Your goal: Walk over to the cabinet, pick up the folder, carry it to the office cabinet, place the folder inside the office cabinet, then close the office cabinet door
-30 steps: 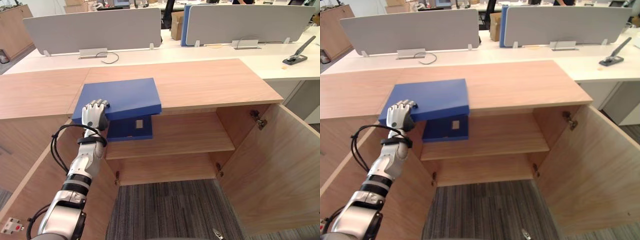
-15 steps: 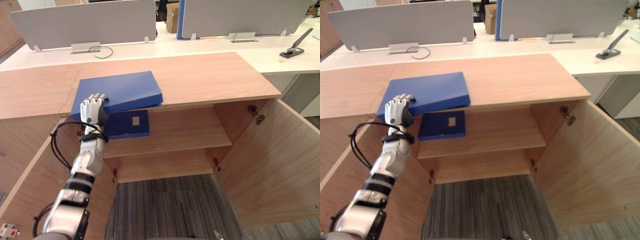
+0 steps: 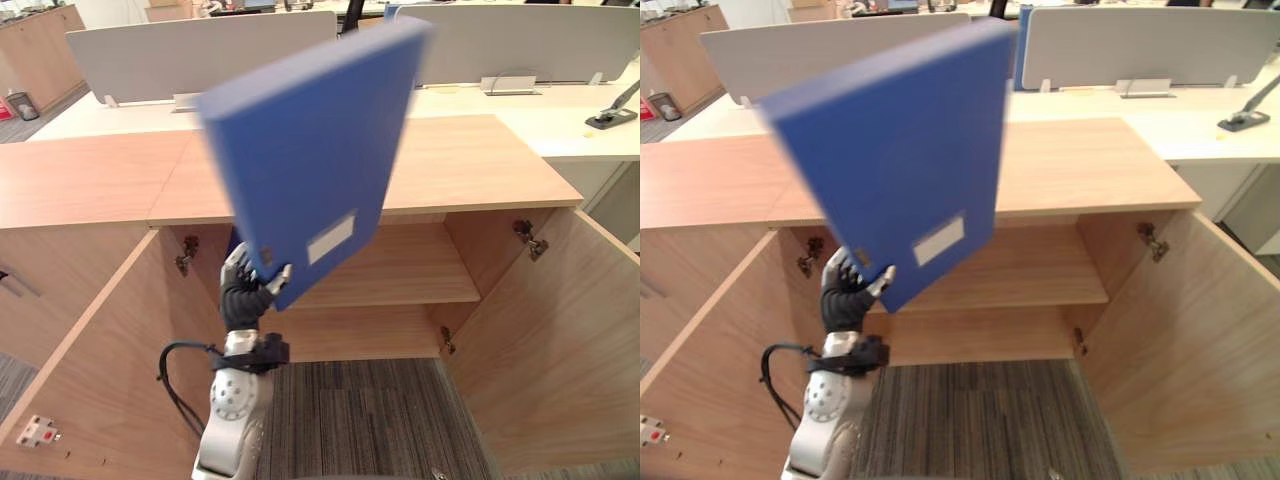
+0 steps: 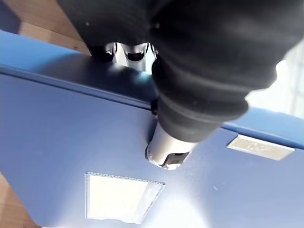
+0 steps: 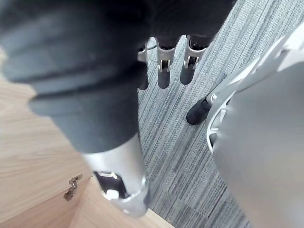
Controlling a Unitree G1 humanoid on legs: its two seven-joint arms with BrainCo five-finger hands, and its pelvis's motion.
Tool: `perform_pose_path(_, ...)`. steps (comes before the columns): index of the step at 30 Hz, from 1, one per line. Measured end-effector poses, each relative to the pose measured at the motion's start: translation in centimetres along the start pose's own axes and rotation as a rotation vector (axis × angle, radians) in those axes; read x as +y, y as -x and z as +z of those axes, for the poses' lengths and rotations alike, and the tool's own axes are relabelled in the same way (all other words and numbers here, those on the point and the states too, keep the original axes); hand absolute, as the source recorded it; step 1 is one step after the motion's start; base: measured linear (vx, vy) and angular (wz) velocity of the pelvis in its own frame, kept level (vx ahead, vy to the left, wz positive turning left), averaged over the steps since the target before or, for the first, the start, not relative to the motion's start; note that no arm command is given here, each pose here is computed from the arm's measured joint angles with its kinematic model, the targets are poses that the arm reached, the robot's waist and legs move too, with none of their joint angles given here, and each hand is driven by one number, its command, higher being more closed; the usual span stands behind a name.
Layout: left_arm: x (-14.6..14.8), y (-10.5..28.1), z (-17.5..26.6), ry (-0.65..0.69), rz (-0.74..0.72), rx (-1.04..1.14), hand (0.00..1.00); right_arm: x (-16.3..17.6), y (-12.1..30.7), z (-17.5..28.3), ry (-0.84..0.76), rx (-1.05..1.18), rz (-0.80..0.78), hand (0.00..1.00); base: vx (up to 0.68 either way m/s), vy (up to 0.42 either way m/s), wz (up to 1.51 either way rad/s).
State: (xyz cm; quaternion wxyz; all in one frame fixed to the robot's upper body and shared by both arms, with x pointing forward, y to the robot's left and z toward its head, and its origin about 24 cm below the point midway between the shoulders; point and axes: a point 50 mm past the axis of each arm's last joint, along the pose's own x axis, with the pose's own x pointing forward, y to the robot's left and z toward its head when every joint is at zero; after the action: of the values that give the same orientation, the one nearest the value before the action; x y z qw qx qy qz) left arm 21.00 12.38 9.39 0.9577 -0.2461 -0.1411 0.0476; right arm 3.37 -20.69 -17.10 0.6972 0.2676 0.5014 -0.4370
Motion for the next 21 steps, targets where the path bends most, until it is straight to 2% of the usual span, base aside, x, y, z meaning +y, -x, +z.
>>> perform_pose_path(3,1.2,0.4,-0.1,0.204,0.058,0.032,1.00,-0.4,0.0,-0.4,0.002,0.017,-0.003,0.00,-0.03,-0.004,0.23)
perform_pose_path(8,2.0,1.3,-0.5,0.287,0.071,0.065,1.00,0.5,0.1,-0.3,0.013,0.012,0.046,0.00,0.01,0.013,0.12)
perform_pose_path(11,2.5,2.0,-0.7,0.311,0.083,0.084,1.00,3.7,0.9,1.1,0.010,-0.070,0.180,0.00,-0.03,0.009,-0.01)
perform_pose_path(14,3.0,2.7,-1.1,0.281,0.102,0.123,1.00,10.2,4.8,4.3,-0.053,-0.255,0.484,0.00,-0.06,0.010,-0.01)
perform_pose_path(16,3.2,3.3,-1.4,0.194,0.098,0.149,1.00,14.0,9.7,8.3,-0.134,-0.458,0.742,0.00,-0.05,0.011,-0.01)
perform_pose_path(17,3.3,3.3,-1.4,0.162,0.095,0.153,1.00,14.5,10.9,9.3,-0.168,-0.510,0.798,0.00,0.00,0.000,0.00)
perform_pose_path(19,3.5,3.4,-1.2,-0.005,0.069,0.147,1.00,15.5,15.0,12.6,-0.262,-0.691,0.960,0.00,0.00,0.000,0.00)
perform_pose_path(21,3.6,3.4,-1.1,-0.108,0.041,0.149,1.00,15.8,17.6,14.3,-0.312,-0.795,1.054,0.00,0.00,0.000,0.00)
